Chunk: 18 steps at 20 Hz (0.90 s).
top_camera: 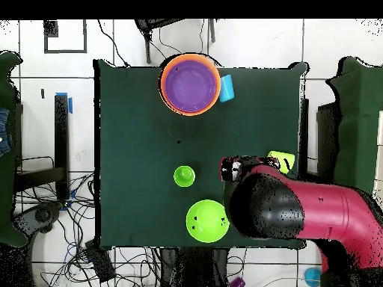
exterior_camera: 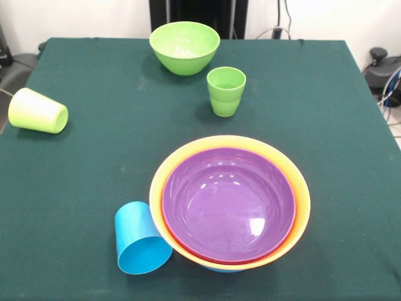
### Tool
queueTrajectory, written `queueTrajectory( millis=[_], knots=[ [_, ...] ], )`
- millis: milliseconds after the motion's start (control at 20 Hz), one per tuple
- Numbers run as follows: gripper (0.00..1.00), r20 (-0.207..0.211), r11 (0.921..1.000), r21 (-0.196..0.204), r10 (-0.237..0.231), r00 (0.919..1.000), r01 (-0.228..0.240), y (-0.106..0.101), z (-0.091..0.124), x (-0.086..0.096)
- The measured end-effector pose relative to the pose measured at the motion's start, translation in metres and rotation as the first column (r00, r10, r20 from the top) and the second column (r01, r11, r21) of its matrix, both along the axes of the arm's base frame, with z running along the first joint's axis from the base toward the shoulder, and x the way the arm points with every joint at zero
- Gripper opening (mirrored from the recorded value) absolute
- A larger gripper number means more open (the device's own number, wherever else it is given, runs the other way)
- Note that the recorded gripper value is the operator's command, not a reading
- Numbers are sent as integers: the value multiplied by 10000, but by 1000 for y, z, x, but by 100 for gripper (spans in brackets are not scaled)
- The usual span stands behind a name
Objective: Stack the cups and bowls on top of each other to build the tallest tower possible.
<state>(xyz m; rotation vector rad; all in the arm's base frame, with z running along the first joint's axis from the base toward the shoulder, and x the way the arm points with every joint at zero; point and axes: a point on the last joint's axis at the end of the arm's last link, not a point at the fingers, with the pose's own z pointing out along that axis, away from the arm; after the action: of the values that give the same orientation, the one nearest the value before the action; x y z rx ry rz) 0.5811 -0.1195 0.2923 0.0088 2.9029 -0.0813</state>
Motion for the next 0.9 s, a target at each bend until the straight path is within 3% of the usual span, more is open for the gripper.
queueTrajectory(
  millis=[200,300,450,600,750,900],
  knots=[
    [100,-395,10000,-41,-74,9992,73,-1,6,2],
    [100,-847,9999,-60,-159,9963,154,-3,12,1],
    [100,-1520,9995,-89,-301,9879,291,-5,21,-2],
    [100,-1935,9991,-77,-424,9802,417,-7,28,-5],
    [100,-2111,9987,-67,-514,9761,511,-9,33,-5],
    [100,-2054,9983,-92,-575,9770,569,-12,37,-2]
  ],
)
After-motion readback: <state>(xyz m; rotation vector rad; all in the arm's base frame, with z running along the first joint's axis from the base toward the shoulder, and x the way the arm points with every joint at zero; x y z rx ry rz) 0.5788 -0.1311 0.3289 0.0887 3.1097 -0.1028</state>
